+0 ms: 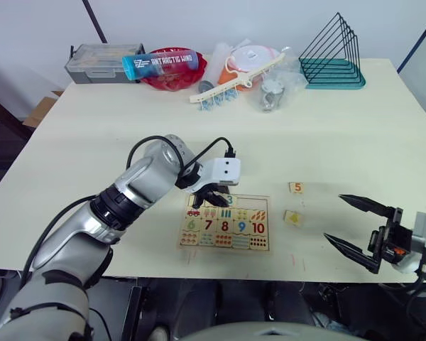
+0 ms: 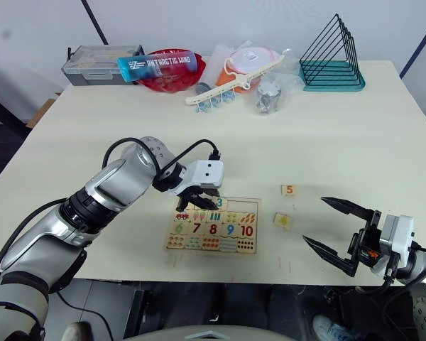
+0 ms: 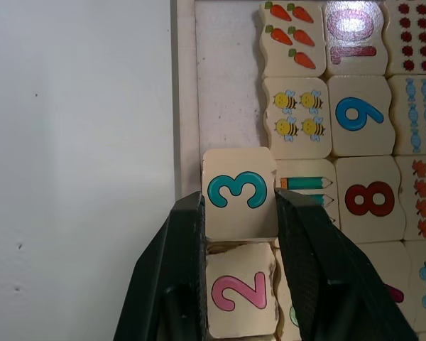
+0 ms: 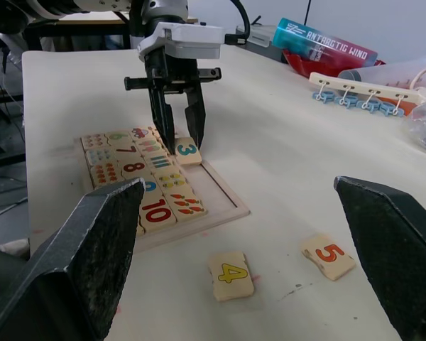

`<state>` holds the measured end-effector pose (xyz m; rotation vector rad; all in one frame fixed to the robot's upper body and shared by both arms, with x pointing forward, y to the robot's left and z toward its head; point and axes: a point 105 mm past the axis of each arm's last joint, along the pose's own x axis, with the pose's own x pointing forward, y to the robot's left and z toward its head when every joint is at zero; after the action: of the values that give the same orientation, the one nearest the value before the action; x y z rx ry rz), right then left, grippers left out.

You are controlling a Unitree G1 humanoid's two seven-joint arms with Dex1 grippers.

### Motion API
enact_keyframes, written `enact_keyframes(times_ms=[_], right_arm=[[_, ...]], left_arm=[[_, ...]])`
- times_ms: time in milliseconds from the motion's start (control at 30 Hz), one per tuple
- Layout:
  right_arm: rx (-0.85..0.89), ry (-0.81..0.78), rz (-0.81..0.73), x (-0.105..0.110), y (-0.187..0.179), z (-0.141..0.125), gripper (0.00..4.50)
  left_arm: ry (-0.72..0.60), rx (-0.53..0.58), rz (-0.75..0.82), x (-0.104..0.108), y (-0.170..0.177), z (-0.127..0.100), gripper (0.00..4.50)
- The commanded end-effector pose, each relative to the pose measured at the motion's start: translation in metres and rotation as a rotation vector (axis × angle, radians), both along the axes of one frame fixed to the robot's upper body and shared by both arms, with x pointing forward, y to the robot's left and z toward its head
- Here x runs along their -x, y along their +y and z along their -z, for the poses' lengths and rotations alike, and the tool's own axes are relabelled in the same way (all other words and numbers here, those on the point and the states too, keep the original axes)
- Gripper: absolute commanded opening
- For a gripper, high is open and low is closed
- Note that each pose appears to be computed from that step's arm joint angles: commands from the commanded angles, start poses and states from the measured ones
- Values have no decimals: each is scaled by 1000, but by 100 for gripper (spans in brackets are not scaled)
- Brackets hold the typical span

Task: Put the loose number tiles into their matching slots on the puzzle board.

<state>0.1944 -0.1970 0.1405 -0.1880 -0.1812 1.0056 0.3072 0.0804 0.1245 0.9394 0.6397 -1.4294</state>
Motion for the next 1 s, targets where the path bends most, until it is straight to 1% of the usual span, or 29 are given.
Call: enact_keyframes(times_ms=[33, 567, 633, 667, 700, 733, 767, 800, 867, 900, 1000], right_arm=[[4, -37, -8, 3, 3, -6, 450], [4, -37, 1, 4, 2, -3, 450], [5, -37, 2, 3, 1, -3, 450], [6, -38, 3, 3, 1, -3, 450], [6, -38, 3, 3, 1, -3, 450], [6, -38, 3, 3, 1, -3, 450], [6, -38, 3, 3, 1, -3, 450], [6, -37, 3, 3, 1, -3, 450], [6, -37, 4, 3, 1, -3, 450], [6, -37, 4, 3, 1, -2, 450], [6, -36, 6, 3, 1, -2, 450]], left_arm=[[-28, -10, 22, -1, -1, -8, 94], [-15, -13, 29, 2, -1, -4, 94], [-21, -17, 31, 2, -1, -4, 194], [-22, -17, 31, 2, -1, -3, 194], [-22, -16, 31, 2, -1, -4, 249], [-22, -16, 31, 2, -1, -4, 267], [-21, -14, 32, 2, -1, -4, 311], [-21, -13, 32, 3, -1, -4, 332], [-26, -4, 35, 3, -3, -8, 440], [-31, 1, 36, 3, -3, -10, 446], [-33, 27, 37, 3, -6, -18, 446]])
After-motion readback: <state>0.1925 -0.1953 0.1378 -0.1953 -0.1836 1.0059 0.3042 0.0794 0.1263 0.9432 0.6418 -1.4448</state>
